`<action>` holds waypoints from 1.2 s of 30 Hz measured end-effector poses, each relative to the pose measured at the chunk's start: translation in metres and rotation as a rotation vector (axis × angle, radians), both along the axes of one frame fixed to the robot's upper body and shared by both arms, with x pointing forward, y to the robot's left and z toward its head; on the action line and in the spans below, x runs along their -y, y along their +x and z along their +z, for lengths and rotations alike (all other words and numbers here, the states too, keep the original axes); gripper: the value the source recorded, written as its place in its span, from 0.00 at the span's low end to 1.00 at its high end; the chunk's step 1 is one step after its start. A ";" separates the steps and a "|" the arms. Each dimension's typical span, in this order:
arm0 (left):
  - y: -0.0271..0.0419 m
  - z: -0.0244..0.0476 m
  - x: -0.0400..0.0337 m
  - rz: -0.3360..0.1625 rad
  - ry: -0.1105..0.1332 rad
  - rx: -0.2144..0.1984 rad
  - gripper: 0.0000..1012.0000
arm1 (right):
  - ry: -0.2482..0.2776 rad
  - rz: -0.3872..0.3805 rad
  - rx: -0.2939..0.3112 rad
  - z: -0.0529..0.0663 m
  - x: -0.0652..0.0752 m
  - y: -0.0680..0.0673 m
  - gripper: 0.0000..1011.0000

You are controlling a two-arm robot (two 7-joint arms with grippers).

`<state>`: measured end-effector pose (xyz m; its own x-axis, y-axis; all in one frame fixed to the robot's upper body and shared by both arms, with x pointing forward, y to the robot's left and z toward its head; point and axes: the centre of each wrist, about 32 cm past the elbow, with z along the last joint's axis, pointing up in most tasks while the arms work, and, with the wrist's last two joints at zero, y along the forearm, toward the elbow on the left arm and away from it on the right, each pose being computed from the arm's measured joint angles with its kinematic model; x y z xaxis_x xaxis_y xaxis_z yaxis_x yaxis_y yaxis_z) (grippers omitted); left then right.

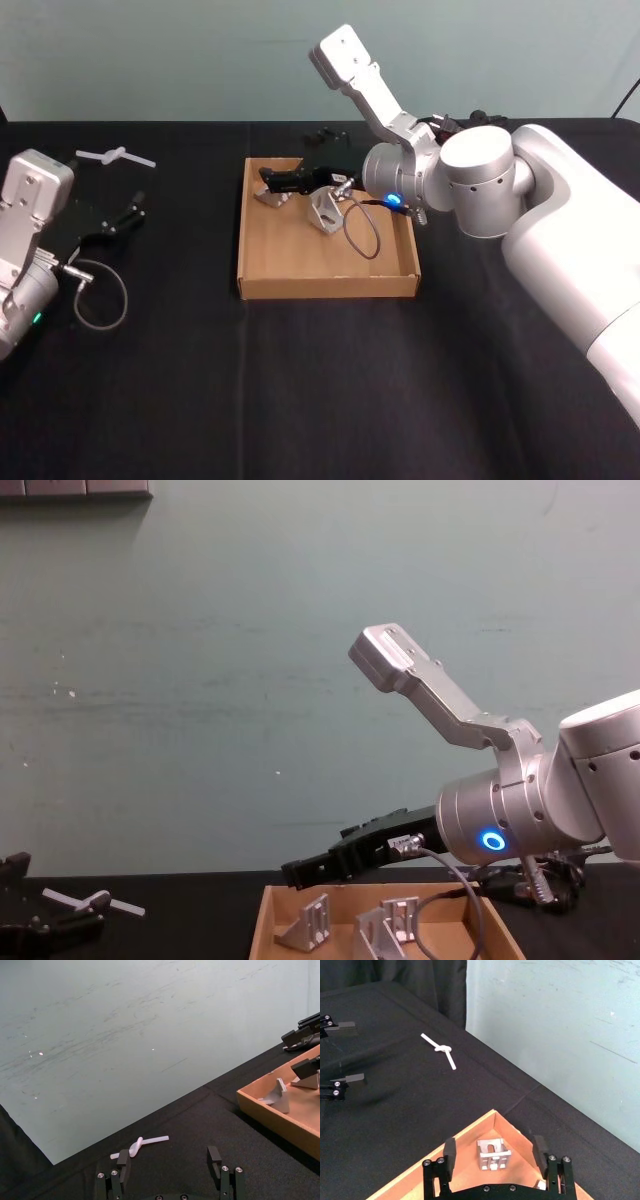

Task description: Use one hand to pick up the angle iron from the table and place it into the box.

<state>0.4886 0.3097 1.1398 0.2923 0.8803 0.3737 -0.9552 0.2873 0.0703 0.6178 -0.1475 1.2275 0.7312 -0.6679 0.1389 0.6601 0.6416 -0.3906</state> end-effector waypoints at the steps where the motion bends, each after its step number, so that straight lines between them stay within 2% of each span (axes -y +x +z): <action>1: 0.0000 0.0000 0.0000 0.000 0.000 0.000 0.99 | 0.000 0.000 0.000 0.000 0.000 0.000 0.98; 7: 0.0000 0.0000 0.0000 0.000 0.000 0.000 0.99 | 0.001 -0.001 0.000 0.000 0.000 0.000 0.99; 17: 0.0000 0.0000 0.0000 0.000 0.000 0.000 0.99 | 0.041 -0.009 0.027 -0.014 0.022 -0.023 0.99; 21: 0.0000 0.0000 0.0000 0.000 0.000 0.000 0.99 | 0.077 -0.014 0.067 -0.021 0.035 -0.037 0.99; 24: 0.0000 0.0000 0.0000 0.000 0.000 0.000 0.99 | 0.108 -0.020 0.126 -0.028 0.043 -0.051 0.99; 28: 0.0000 0.0000 0.0000 0.000 0.000 0.000 0.99 | 0.124 -0.027 0.186 -0.034 0.050 -0.062 0.99; 36: 0.0000 0.0000 0.0000 0.000 0.000 0.000 0.99 | 0.134 -0.068 0.309 -0.060 0.059 -0.085 0.99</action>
